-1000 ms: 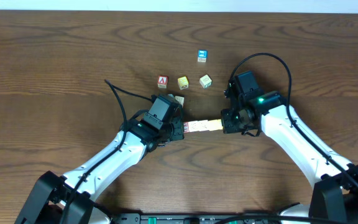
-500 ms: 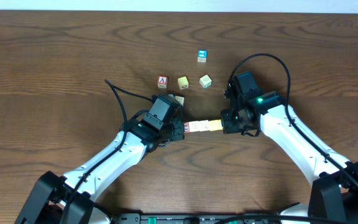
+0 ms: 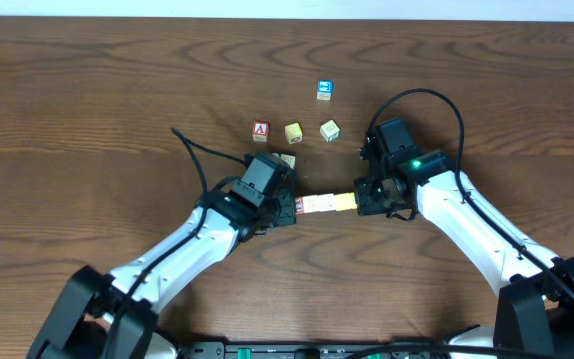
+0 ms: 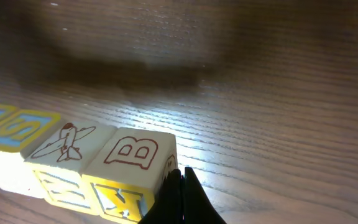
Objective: Lift 5 blocks
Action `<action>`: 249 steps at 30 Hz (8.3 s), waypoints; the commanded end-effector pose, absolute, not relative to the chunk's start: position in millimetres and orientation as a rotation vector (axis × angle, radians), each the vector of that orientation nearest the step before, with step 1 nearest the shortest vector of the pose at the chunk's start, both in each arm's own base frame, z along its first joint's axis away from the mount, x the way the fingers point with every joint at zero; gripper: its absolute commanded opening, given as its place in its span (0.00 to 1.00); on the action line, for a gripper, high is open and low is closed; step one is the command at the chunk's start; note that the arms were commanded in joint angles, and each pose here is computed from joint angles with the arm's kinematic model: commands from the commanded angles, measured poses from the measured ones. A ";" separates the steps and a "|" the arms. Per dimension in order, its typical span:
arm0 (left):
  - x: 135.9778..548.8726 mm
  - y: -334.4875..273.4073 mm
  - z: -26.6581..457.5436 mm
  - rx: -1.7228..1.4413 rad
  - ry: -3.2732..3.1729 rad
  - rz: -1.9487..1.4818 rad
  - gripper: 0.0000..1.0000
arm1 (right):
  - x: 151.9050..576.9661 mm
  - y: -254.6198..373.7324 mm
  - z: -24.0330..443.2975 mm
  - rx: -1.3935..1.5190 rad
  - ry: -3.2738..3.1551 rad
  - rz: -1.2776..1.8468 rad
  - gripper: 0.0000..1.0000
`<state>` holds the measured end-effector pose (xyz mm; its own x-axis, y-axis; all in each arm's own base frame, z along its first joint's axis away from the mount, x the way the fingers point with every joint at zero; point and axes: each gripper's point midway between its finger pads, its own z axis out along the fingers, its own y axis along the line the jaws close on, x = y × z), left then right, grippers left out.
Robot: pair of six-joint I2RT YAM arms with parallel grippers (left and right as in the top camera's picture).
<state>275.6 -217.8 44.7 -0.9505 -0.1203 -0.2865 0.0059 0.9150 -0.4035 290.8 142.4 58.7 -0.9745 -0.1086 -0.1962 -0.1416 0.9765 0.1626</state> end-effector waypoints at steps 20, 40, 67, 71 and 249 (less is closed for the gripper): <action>264.5 -251.8 42.3 0.013 2.796 -0.746 0.07 | 271.5 184.1 34.8 -0.270 3.034 0.487 0.01; 257.5 -244.5 3.8 -0.012 2.902 -0.655 0.07 | 270.8 182.9 23.8 -0.264 3.062 0.468 0.01; 262.1 -221.0 -5.2 -0.040 2.900 -0.459 0.08 | 269.6 142.2 11.9 -0.236 3.086 0.122 0.02; 258.8 -212.5 -8.5 -0.050 2.918 -0.397 0.08 | 263.2 139.0 6.4 -0.236 3.103 0.112 0.02; 243.1 12.9 138.6 -0.385 1.676 -0.175 0.72 | 463.5 76.1 140.3 -0.008 2.367 -0.131 0.99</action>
<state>244.7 9.2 155.0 -0.0519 -0.3660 -0.9292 -0.1143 0.9265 -0.3585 462.4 74.0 134.2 -0.7238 -0.0359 -0.6891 0.0393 0.9949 -0.0932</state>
